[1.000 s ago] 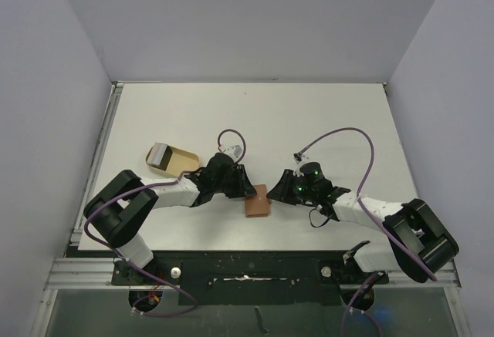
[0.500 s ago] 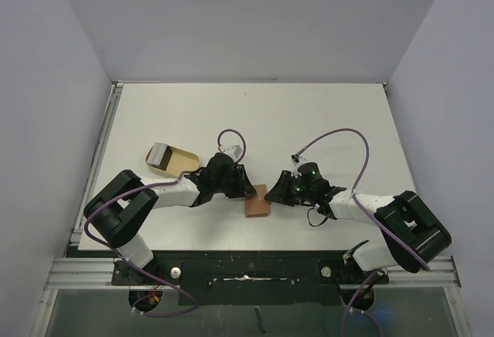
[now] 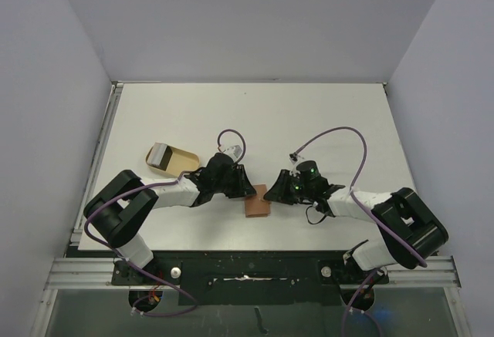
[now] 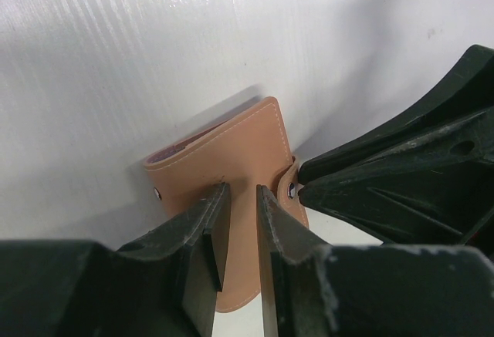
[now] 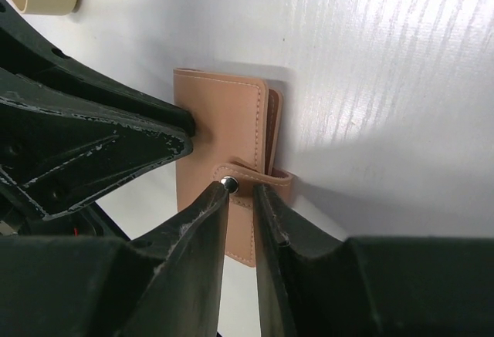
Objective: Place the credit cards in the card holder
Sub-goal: Close the card holder at the center of the board.
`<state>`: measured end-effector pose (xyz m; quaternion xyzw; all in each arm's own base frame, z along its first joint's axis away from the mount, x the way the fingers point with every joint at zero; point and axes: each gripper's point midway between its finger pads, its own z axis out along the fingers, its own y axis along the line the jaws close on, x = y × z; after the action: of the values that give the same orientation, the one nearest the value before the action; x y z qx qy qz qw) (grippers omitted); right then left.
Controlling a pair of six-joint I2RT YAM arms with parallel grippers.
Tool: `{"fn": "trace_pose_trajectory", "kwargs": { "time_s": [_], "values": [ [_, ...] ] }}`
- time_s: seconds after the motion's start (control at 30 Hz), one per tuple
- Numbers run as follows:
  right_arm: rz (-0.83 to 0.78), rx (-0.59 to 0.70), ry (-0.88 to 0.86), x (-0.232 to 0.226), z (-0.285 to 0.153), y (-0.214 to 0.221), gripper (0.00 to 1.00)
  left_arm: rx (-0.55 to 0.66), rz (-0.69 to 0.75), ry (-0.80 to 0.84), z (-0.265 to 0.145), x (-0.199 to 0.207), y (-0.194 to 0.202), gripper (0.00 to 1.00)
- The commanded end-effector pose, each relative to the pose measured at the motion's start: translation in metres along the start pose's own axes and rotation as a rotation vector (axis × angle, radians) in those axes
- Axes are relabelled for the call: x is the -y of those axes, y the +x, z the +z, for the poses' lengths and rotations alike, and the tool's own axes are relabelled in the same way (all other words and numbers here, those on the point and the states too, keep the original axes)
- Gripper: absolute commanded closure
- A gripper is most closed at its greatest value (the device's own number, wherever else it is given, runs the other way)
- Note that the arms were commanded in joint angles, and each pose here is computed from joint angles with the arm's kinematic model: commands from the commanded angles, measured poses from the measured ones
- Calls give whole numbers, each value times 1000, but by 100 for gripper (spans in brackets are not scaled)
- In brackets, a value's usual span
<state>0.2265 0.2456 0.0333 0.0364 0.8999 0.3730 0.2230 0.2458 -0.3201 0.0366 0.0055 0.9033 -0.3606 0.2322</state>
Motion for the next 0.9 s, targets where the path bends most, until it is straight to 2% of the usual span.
{"fn": "trace_pose_trajectory", "kwargs": {
  "time_s": [0.0, 0.87],
  "values": [
    [-40, 29, -50, -21, 2, -15, 78, 19, 8, 6, -4, 3, -3, 80],
    [-57, -8, -32, -28, 12, -5, 79, 21, -4, 10, -3, 2, -1, 81]
  ]
}}
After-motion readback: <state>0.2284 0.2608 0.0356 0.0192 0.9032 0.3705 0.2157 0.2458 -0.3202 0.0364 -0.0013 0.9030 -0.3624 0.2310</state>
